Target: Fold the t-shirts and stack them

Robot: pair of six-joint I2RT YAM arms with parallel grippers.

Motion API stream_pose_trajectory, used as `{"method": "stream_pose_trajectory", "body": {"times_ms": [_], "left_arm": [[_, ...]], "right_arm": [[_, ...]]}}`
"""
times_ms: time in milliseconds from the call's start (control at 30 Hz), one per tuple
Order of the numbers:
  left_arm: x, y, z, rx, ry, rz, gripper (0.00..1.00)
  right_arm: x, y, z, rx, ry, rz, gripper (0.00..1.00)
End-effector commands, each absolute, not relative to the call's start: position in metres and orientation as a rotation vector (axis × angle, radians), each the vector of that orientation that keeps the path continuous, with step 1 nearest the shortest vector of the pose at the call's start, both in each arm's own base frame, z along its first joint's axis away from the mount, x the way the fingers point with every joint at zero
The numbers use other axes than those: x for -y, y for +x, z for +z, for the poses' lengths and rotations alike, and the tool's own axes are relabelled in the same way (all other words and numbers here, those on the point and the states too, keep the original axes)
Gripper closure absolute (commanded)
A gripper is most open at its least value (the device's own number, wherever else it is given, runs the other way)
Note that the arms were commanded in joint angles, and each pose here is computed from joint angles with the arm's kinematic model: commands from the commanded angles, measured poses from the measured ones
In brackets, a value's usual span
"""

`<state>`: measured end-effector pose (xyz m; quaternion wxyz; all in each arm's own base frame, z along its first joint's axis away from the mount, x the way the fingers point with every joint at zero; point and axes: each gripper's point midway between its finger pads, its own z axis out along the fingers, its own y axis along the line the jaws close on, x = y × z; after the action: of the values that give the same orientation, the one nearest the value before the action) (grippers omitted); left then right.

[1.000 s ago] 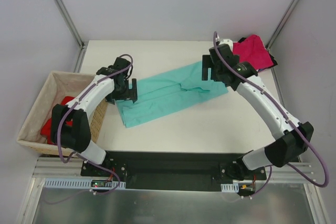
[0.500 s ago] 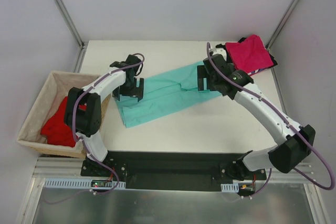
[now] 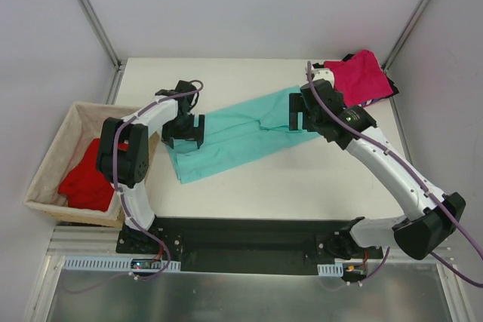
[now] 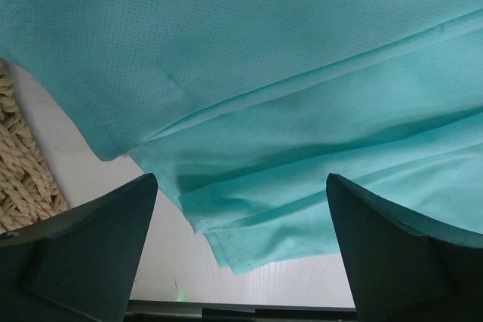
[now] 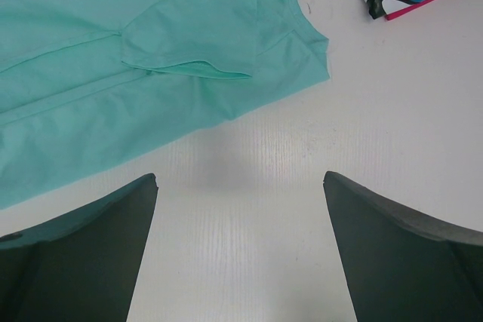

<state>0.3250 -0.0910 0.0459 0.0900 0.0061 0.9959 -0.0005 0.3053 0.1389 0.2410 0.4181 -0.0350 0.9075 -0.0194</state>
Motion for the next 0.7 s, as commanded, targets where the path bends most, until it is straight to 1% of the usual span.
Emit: {"method": "stream_pose_trajectory", "body": {"times_ms": [0, 167, 333, 467, 667], "left_arm": [[0.090, 0.319, 0.036, -3.000, 0.031, -0.049, 0.05], [0.110, 0.317, 0.050, -2.972, 0.046, -0.221, 0.06], [0.135, 0.316, 0.089, -2.862, 0.079, -0.453, 0.06], [0.143, 0.313, 0.101, -2.836, 0.080, -0.530, 0.06], [0.143, 0.304, 0.090, -2.868, 0.056, -0.549, 0.06]], "right_arm": [[-0.133, 0.300, 0.257, -2.231, -0.051, -0.036, 0.03], [-0.132, 0.299, 0.254, -2.236, -0.051, -0.044, 0.03], [-0.136, 0.300, 0.249, -2.247, -0.051, -0.034, 0.03], [-0.140, 0.300, 0.251, -2.245, -0.057, -0.030, 0.03], [-0.140, 0.296, 0.253, -2.241, -0.067, -0.042, 0.03]]}}
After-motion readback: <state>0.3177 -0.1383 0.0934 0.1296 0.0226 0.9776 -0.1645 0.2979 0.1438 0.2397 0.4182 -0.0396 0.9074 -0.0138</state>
